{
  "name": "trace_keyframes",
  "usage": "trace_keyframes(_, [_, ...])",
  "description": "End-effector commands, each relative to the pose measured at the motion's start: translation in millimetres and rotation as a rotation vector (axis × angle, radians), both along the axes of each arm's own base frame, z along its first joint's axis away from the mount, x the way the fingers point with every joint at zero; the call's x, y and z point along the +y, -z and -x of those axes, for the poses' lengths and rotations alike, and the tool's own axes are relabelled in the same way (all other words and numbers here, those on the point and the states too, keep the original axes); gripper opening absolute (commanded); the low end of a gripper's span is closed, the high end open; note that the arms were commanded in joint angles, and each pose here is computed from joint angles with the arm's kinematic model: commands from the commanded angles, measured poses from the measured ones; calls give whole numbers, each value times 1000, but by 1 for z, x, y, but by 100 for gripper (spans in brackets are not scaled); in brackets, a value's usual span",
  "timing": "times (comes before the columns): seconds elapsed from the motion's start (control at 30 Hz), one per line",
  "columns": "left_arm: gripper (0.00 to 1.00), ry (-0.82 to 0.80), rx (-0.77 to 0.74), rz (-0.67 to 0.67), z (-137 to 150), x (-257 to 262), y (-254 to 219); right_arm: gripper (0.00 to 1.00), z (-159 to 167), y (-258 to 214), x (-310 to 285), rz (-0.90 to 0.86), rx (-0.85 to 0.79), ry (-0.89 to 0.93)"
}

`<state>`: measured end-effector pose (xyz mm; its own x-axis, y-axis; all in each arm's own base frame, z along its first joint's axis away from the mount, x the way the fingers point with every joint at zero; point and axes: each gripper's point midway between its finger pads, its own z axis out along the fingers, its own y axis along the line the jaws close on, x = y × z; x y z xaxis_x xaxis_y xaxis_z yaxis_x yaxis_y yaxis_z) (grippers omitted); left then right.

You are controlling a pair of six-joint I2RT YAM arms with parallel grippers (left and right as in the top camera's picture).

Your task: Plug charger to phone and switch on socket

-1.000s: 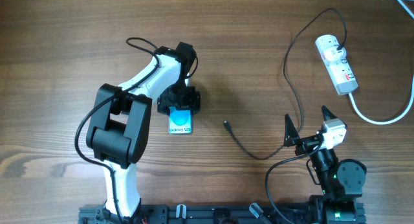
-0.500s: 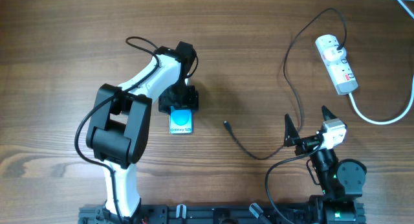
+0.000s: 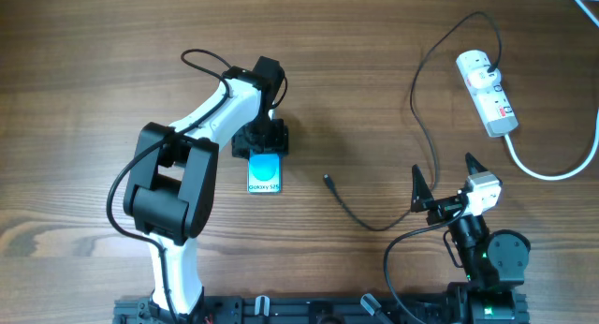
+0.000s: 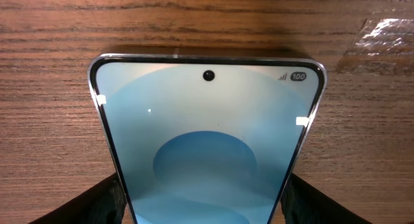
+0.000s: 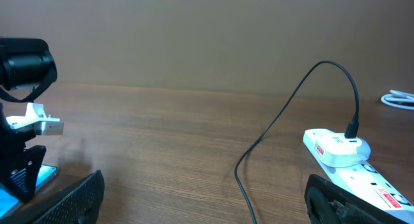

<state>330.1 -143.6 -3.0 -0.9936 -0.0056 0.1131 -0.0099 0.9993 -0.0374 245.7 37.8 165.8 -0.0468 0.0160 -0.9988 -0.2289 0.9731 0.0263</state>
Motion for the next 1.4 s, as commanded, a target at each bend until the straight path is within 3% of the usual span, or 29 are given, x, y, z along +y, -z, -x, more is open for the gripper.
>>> trace_keyframes(0.0, [78,10,26,28,4,-8,14,100,0,-1,1,-11,-3,-5])
trace_keyframes(0.1, [83,-6,67,8,15,-5,13,100,0,-1,1,-11,-3,-5])
trace_keyframes(0.3, [79,-8,86,-1,25,-3,23,100,0,-1,1,-11,-3,-5])
trace_keyframes(0.57, [70,-34,-32,42,0,-11,34,100,0,-1,1,-11,-3,-5])
trace_keyframes(0.7, [68,-29,-106,-13,-16,-3,35,100,0,-1,1,-12,-3,-5])
trace_keyframes(0.77, [70,-30,-118,-19,-19,-2,35,100,0,-1,1,-11,-3,-5])
trace_keyframes(0.83, [82,-30,-111,-21,-17,-2,35,100,0,-1,1,-11,-3,-5])
trace_keyframes(0.93, [84,-52,-62,-24,-5,-1,35,100,0,-1,1,-11,-3,-5])
trace_keyframes(1.1, [73,-51,-46,-32,-1,1,34,100,0,-1,1,-11,-3,-5])
trace_keyframes(1.37, [68,-65,-43,-32,-3,6,34,100,0,-1,1,-11,-3,-5])
